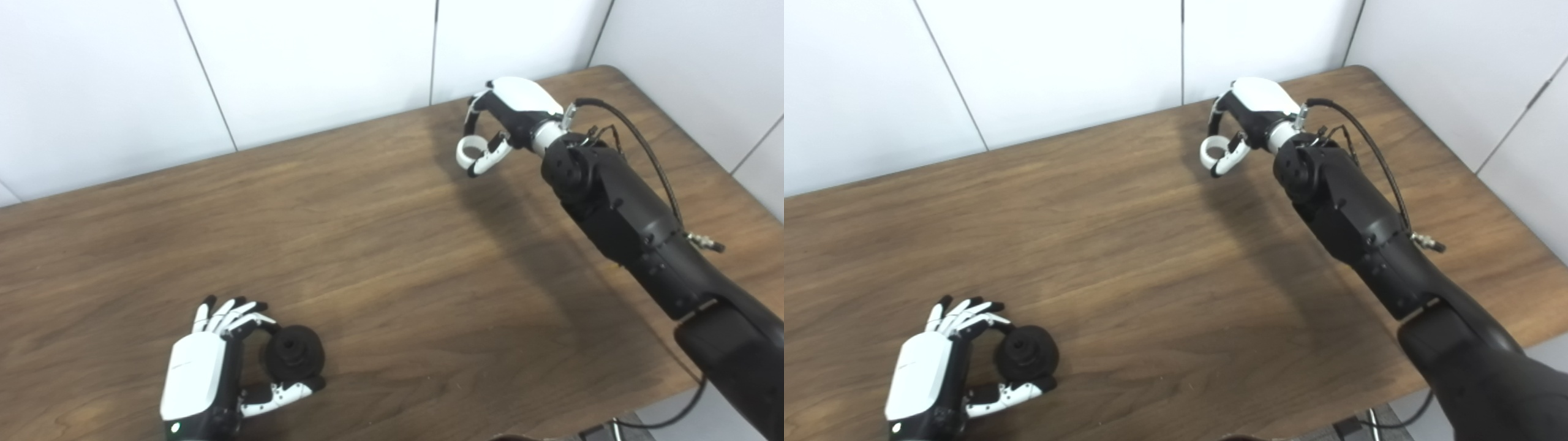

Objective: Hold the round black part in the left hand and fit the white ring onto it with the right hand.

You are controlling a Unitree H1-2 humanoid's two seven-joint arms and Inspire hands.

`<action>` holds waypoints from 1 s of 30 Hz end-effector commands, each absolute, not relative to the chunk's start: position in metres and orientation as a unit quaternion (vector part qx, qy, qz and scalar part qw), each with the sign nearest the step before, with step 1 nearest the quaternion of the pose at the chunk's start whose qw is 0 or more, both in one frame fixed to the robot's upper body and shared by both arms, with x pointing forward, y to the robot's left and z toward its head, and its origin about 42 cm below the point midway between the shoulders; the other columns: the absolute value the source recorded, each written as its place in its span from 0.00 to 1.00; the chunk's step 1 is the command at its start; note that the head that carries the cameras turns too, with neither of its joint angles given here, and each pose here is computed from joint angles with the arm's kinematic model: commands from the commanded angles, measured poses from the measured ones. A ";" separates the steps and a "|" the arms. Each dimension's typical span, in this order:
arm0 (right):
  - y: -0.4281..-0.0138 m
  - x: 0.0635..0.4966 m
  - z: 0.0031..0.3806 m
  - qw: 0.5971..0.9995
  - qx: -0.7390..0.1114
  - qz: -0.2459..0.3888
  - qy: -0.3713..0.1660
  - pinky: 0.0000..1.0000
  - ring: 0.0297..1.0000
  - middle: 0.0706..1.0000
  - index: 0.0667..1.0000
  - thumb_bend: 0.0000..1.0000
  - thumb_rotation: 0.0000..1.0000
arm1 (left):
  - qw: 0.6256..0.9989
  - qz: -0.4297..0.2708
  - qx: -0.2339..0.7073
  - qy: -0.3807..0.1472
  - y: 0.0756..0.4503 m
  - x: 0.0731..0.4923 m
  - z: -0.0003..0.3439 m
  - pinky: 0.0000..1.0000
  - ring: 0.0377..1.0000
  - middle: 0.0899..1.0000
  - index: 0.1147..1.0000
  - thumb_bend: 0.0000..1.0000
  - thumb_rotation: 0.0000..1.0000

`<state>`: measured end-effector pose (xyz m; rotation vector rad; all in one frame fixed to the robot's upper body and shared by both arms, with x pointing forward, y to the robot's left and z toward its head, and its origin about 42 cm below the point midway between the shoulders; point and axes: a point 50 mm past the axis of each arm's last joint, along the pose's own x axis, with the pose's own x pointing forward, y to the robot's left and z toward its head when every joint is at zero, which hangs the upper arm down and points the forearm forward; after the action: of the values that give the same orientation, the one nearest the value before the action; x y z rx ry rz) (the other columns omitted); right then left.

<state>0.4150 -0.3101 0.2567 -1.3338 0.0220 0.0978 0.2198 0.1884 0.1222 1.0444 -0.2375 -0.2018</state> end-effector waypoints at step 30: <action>-0.179 0.298 0.301 0.740 -0.591 0.270 -0.176 1.00 1.00 0.86 0.45 0.52 0.14 | 0.850 -0.087 0.502 -0.138 0.147 0.231 0.130 1.00 0.88 0.77 0.42 0.52 0.06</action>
<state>0.3032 -0.1847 0.2839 -1.2802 -0.2875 0.6128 0.2267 0.1507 0.1229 1.0480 -0.2468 -0.2081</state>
